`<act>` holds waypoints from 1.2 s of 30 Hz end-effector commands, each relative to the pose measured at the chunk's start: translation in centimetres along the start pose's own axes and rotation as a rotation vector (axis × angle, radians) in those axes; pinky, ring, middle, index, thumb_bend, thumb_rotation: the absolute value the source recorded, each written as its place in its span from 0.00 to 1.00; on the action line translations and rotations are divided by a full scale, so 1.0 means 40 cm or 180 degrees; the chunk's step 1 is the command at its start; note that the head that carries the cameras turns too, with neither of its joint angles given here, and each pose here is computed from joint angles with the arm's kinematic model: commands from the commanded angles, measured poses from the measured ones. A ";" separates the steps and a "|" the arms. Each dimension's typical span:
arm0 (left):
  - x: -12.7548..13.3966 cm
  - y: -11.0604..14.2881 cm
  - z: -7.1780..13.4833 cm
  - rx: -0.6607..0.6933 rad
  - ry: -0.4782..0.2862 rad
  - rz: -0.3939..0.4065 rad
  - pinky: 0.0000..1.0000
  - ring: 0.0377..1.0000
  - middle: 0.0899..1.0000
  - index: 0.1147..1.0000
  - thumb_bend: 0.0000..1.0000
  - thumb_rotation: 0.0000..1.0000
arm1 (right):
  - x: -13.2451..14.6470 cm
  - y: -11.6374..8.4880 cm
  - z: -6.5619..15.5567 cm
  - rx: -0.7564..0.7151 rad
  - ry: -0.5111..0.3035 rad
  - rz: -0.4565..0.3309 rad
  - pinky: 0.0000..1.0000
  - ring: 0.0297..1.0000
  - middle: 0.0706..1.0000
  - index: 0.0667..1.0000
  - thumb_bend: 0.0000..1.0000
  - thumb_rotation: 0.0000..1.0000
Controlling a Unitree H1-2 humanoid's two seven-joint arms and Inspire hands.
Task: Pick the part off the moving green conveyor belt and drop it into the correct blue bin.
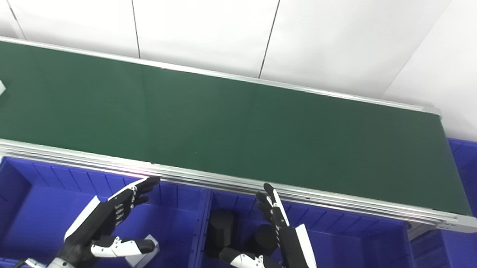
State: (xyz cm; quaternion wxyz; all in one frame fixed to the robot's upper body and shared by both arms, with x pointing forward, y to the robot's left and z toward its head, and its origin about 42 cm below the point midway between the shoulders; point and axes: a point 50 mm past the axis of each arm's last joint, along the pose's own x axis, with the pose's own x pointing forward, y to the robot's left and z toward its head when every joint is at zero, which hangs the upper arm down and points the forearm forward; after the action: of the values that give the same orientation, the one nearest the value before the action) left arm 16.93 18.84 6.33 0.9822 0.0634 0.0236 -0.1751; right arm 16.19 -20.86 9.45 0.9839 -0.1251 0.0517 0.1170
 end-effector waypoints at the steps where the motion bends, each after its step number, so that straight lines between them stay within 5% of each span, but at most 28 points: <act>1: 0.008 0.004 0.020 0.0051 -0.0203 0.0004 0.92 0.94 0.93 0.86 0.88 0.43 | 0.006 -0.004 0.023 0.0016 -0.0180 -0.0028 0.93 0.92 0.93 1.00 0.87 0.37; 36: 0.008 0.009 0.021 0.0059 -0.0219 0.0018 0.91 0.94 0.93 0.86 0.89 0.43 | 0.008 -0.004 0.024 -0.0031 -0.0181 0.0012 0.94 0.91 0.92 1.00 0.86 0.37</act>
State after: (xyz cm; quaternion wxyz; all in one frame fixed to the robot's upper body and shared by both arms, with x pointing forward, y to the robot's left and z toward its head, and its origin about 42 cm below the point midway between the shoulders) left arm 16.93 18.96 6.29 0.9824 0.0636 0.0229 -0.1739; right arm 16.20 -20.80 9.45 0.9835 -0.1263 0.0514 0.1190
